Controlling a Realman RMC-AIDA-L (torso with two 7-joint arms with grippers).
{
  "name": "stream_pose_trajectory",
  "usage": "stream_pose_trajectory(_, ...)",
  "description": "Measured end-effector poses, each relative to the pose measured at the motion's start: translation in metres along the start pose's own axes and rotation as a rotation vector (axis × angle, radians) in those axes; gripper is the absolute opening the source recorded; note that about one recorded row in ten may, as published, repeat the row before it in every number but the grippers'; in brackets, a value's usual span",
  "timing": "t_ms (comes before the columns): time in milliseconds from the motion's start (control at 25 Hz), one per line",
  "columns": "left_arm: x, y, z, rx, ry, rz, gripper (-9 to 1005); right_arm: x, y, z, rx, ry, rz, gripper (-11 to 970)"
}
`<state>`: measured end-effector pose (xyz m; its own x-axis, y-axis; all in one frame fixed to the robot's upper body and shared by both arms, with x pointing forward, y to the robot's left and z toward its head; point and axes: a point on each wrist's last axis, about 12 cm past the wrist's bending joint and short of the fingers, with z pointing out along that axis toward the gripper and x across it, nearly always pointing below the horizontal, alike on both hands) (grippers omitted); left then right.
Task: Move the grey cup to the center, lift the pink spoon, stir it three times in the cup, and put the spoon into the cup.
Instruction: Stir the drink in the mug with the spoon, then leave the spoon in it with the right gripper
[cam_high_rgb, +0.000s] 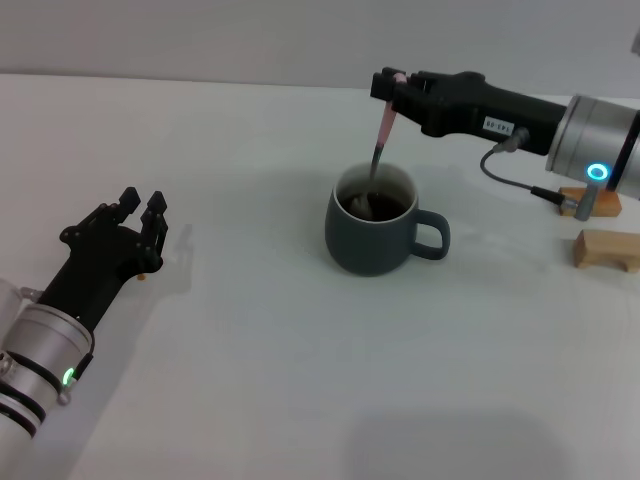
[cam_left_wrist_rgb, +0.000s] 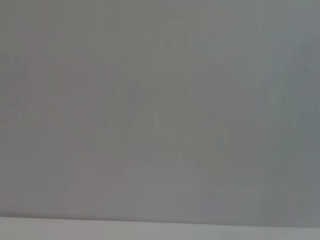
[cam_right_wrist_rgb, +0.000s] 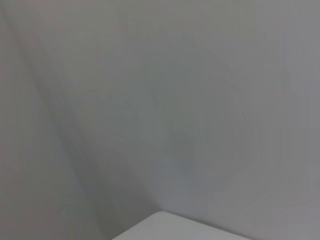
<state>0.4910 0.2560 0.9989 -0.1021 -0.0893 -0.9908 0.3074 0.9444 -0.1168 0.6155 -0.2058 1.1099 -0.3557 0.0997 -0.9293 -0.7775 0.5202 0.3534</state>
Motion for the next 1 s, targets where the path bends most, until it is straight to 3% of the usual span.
stream_pose_trajectory(520,-0.001,0.000,0.002,0.002,0.001,0.004,300,0.026,-0.003,-0.025,0.044,0.024,0.049,100)
stream_pose_trajectory(800,-0.001,-0.001,0.004,0.006,0.002,0.004,300,0.022,-0.011,-0.034,0.081,0.020,0.039,99)
stream_pose_trajectory(1000,-0.001,-0.002,0.003,0.012,0.004,-0.011,300,0.011,-0.014,-0.028,0.087,0.021,-0.001,99)
